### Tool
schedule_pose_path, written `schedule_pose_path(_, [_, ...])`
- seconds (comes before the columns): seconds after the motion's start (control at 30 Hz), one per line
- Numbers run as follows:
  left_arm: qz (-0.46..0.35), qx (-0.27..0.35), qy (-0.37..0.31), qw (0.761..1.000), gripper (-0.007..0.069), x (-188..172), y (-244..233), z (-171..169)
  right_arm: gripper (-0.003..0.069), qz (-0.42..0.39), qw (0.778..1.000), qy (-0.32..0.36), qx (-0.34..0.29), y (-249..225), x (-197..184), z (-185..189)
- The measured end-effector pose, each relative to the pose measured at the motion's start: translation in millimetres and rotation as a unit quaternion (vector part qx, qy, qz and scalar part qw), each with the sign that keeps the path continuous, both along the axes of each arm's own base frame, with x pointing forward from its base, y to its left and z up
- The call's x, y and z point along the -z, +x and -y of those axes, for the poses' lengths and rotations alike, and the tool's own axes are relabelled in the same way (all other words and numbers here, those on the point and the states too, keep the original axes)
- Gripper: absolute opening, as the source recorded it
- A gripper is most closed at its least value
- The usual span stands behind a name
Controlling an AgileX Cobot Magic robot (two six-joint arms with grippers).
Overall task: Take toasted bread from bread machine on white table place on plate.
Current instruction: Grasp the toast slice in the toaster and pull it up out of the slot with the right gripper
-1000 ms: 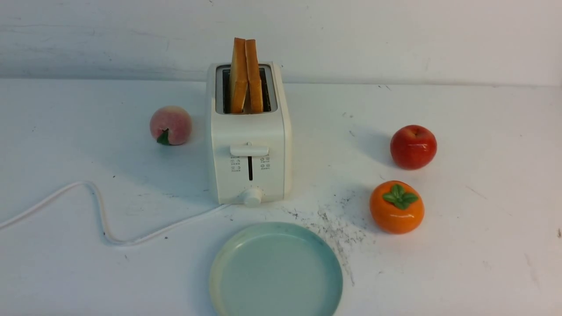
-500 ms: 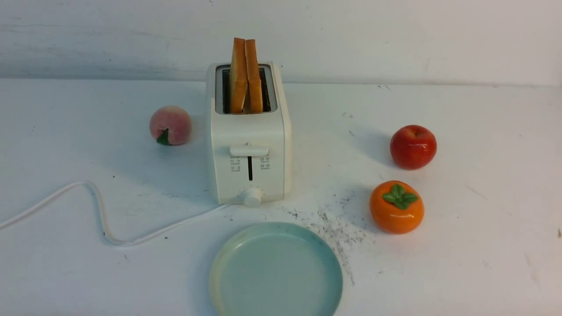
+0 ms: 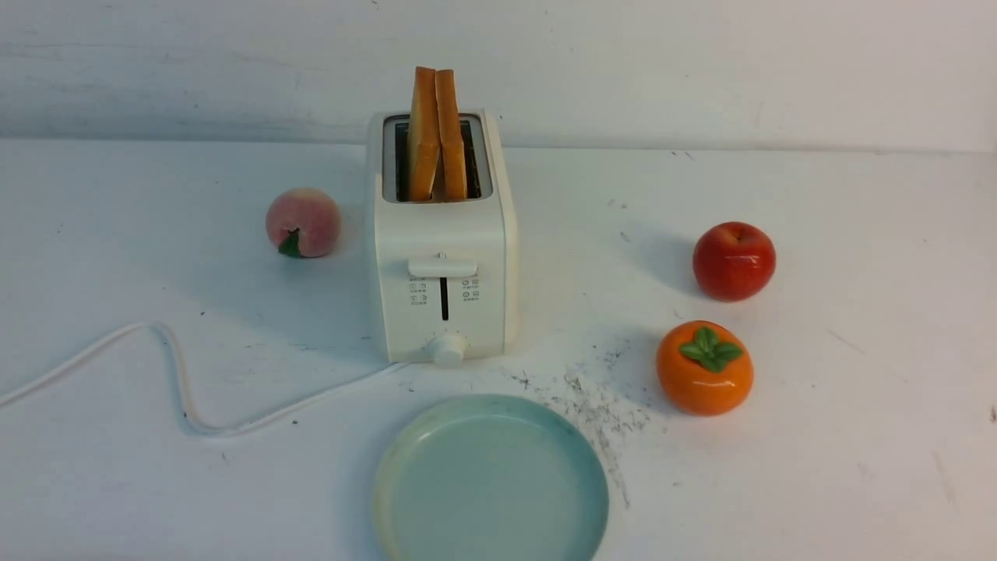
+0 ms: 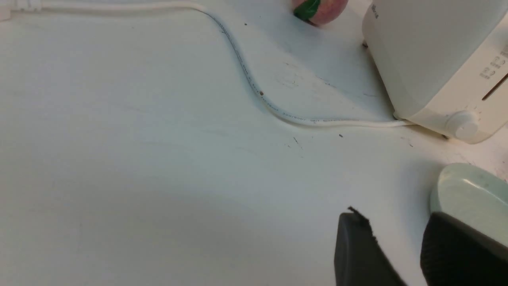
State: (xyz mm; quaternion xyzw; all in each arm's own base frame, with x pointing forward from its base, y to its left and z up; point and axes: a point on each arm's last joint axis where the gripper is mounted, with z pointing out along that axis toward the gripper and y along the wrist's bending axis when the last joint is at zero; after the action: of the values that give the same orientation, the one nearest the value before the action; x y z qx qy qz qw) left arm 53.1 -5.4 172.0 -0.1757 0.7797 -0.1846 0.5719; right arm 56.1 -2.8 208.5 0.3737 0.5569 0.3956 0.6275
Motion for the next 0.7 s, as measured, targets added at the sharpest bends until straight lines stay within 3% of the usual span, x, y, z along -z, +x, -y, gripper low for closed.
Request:
schedule_pose_path(0.13, [0.033,-0.006,-0.062,0.998,0.0238,-7,2,2,0.0240,0.051,0.997,-0.049,0.033,-4,-21,4])
schedule_pose_path(0.27, [0.059,-0.026,-0.259,0.964,0.0238,-16,3,4,0.0181,0.070,0.979,-0.183,0.057,-2,-70,4])
schedule_pose_path(0.33, [0.063,-0.031,-0.312,0.948,0.0238,-19,3,5,0.0134,0.048,0.971,-0.232,0.047,5,-84,1])
schedule_pose_path(0.43, [0.066,-0.038,-0.391,0.917,0.0238,-22,3,5,0.0004,-0.027,0.940,-0.339,-0.040,28,-115,-12])
schedule_pose_path(0.57, [0.069,-0.041,-0.423,0.903,0.0238,-23,3,5,-0.0016,-0.130,0.891,-0.397,-0.178,64,-128,-27])
schedule_pose_path(0.6, [0.069,-0.041,-0.426,0.901,0.0238,-23,3,5,-0.0014,-0.167,0.866,-0.412,-0.228,80,-127,-31])
schedule_pose_path(0.63, [0.069,-0.041,-0.426,0.901,0.0238,-23,3,5,-0.0013,-0.171,0.859,-0.418,-0.241,81,-128,-33])
schedule_pose_path(0.7, [0.068,-0.041,-0.428,0.900,0.0236,-23,3,5,-0.0008,-0.218,0.813,-0.429,-0.328,106,-126,-40])
